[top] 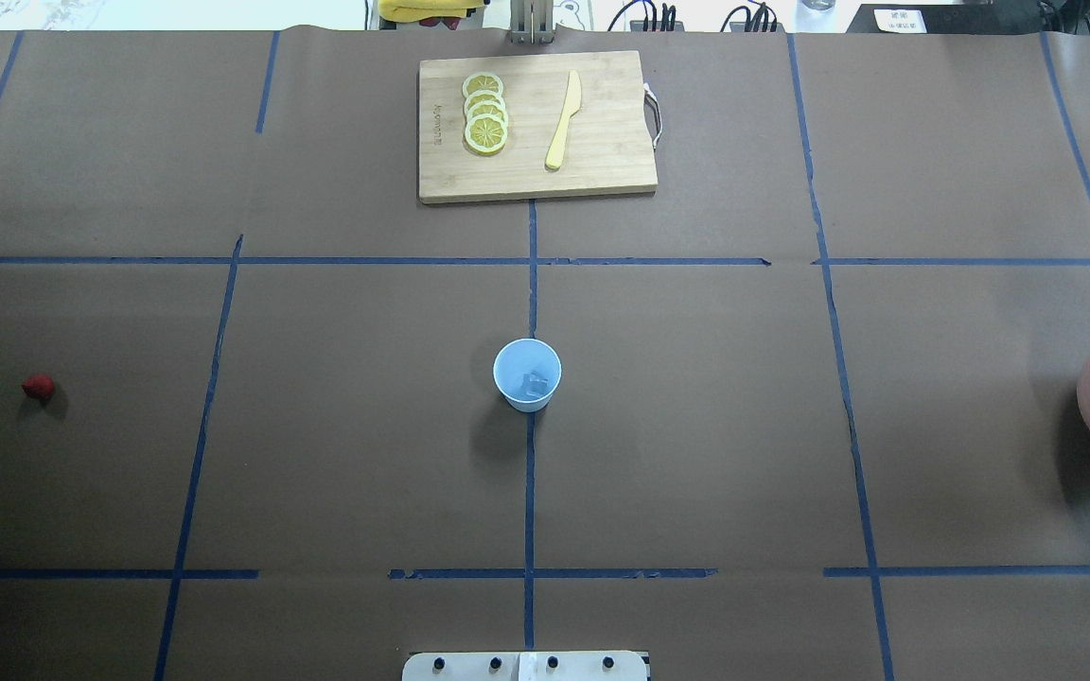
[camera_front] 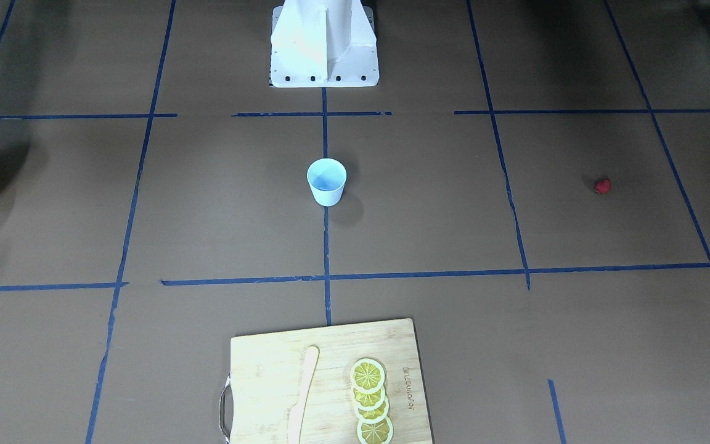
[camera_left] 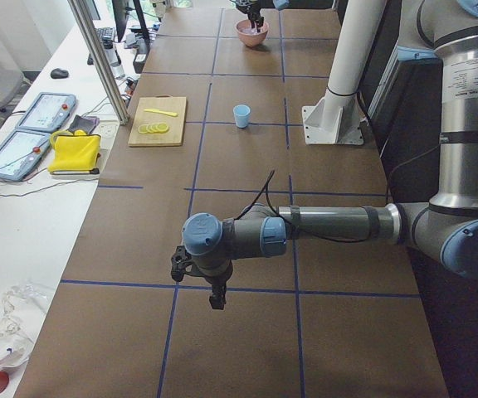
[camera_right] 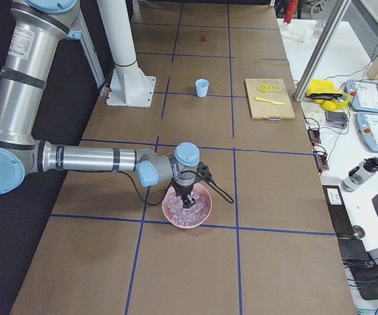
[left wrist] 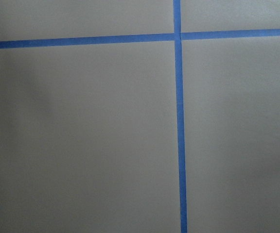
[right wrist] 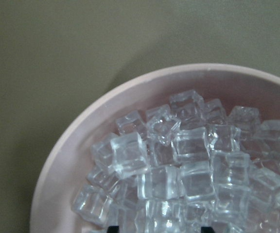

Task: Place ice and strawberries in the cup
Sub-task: 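Lower the right gripper into the bowl and grasp another ice cube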

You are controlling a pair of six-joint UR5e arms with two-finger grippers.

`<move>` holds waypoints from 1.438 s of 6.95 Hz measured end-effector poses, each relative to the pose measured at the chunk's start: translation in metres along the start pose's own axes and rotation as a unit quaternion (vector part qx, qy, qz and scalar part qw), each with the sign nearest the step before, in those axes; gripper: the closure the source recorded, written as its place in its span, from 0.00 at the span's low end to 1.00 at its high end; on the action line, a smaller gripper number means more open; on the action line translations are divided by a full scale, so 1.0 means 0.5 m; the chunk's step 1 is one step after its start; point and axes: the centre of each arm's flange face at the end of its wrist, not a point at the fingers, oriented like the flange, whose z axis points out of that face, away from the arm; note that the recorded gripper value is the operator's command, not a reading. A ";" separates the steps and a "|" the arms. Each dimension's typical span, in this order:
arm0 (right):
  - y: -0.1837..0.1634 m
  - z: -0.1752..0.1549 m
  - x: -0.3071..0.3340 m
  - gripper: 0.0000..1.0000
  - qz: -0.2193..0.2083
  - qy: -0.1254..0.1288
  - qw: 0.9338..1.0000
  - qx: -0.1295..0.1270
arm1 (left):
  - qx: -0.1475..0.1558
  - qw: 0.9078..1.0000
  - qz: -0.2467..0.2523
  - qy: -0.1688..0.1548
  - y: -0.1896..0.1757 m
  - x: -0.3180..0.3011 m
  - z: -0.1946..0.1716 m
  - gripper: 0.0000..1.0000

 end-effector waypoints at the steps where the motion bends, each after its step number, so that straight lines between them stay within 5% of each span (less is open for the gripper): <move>1: 0.002 0.005 0.000 0.48 0.000 -0.002 1.000 -0.003 | 0.000 1.000 0.000 0.000 0.000 0.000 0.000 0.00; 4: 0.000 0.008 -0.004 0.91 -0.003 -0.005 1.000 -0.004 | 0.000 1.000 0.001 0.000 0.000 0.000 0.000 0.00; 7: -0.003 -0.003 -0.007 0.96 -0.010 -0.005 1.000 0.002 | 0.001 1.000 0.001 0.001 0.000 0.001 -0.001 0.00; 10: -0.027 -0.092 -0.013 1.00 0.003 -0.008 0.999 0.052 | 0.001 1.000 0.001 0.001 0.000 0.002 -0.001 0.00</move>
